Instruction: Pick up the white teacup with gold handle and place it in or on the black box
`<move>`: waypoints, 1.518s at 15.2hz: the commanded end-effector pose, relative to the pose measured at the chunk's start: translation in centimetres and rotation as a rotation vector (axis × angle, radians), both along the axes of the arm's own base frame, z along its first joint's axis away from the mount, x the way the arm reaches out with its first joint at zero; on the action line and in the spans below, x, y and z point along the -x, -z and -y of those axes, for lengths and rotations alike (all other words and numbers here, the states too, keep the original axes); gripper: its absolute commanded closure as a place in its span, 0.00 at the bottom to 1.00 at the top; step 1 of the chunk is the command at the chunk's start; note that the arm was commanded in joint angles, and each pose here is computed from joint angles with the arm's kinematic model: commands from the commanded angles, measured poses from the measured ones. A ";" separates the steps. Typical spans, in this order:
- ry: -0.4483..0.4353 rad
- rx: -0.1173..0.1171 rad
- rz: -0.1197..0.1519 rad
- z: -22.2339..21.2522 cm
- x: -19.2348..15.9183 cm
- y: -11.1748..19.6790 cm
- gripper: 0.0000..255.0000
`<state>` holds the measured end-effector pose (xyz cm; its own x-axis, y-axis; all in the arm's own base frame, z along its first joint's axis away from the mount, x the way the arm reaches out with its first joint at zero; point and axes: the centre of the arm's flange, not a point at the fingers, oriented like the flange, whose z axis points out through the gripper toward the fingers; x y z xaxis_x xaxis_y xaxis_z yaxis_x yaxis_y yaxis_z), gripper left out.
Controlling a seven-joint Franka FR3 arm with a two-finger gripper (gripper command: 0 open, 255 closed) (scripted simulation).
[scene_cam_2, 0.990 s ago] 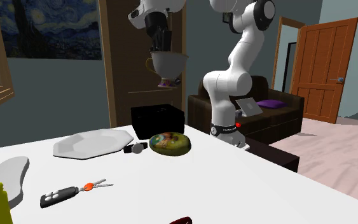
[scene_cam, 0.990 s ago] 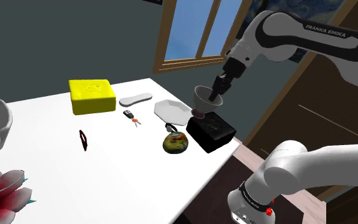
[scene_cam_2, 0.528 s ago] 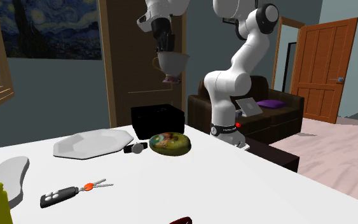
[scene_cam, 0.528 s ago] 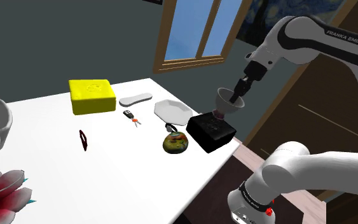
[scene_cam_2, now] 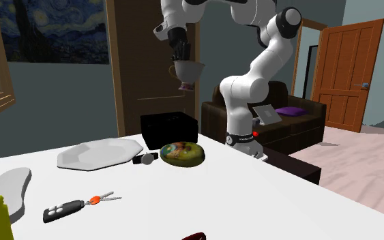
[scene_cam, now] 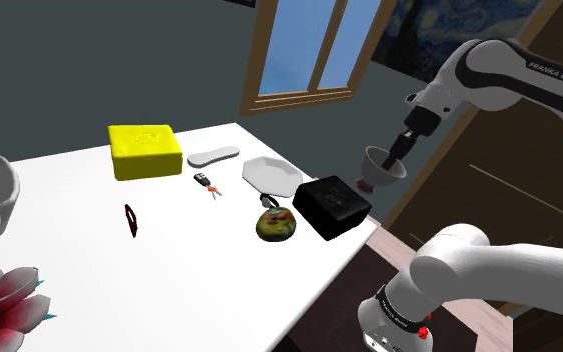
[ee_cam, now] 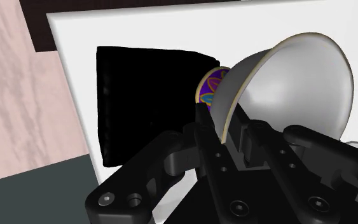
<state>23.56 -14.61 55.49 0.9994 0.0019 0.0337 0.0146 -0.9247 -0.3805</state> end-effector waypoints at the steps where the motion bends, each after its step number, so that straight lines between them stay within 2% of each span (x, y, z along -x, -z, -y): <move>1: 0.000 0.000 0.000 0.0 0.0 1.0 1.00; 15: 0.000 0.000 0.000 0.0 0.0 8.5 1.00; 23: 0.000 0.000 0.000 0.0 0.0 8.5 1.00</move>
<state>23.58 -14.59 47.03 0.9994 0.0022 0.0336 0.0149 -0.9247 -0.3804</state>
